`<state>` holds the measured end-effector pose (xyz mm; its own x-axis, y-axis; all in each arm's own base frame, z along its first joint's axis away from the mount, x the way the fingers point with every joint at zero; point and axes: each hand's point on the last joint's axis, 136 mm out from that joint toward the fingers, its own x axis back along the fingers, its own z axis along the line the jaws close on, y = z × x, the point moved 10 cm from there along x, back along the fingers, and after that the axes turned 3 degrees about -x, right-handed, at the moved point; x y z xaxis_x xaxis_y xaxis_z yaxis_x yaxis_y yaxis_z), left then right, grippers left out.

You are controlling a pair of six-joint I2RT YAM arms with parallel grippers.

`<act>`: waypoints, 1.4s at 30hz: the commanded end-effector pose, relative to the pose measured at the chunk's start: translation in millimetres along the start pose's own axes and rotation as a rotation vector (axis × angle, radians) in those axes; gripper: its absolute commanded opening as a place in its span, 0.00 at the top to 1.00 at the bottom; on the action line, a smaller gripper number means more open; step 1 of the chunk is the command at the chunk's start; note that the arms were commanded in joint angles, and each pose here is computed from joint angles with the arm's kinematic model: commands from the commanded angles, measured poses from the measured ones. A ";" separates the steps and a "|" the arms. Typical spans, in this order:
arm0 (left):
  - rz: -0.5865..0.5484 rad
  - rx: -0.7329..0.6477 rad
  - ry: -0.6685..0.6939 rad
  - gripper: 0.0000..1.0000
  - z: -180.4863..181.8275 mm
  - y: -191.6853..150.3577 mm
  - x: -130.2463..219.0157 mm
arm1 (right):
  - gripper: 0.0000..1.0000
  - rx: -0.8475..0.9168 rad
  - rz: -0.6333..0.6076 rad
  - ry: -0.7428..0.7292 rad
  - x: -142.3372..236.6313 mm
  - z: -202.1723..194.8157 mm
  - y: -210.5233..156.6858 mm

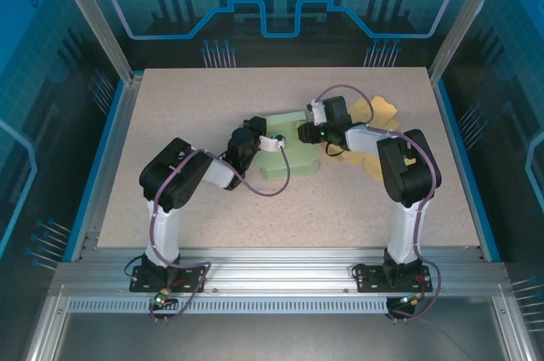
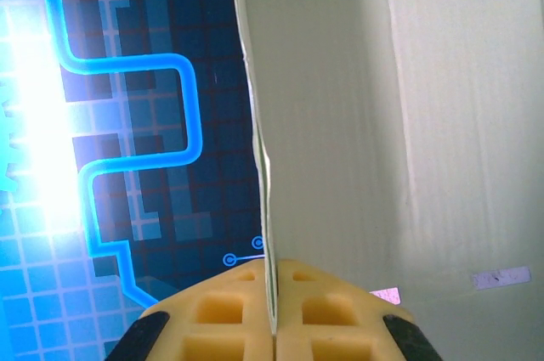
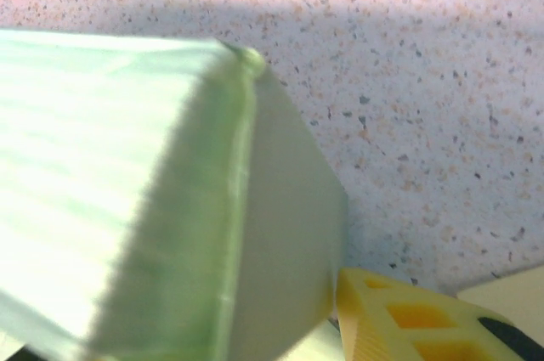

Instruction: Fold the paper box

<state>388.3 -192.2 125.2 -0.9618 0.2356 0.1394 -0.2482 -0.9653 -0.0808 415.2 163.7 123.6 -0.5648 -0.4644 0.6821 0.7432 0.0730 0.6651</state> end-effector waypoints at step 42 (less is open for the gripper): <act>0.203 1.781 -0.131 0.01 155.6 -57.3 125.5 | 1.00 -0.051 -0.146 -0.239 64.2 40.0 -12.7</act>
<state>302.9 -157.7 321.6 -0.9853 0.1702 -0.0158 -0.0769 -0.3591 0.9301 365.4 171.9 158.1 -0.7339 -0.2407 0.6352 0.6502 0.0221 0.7595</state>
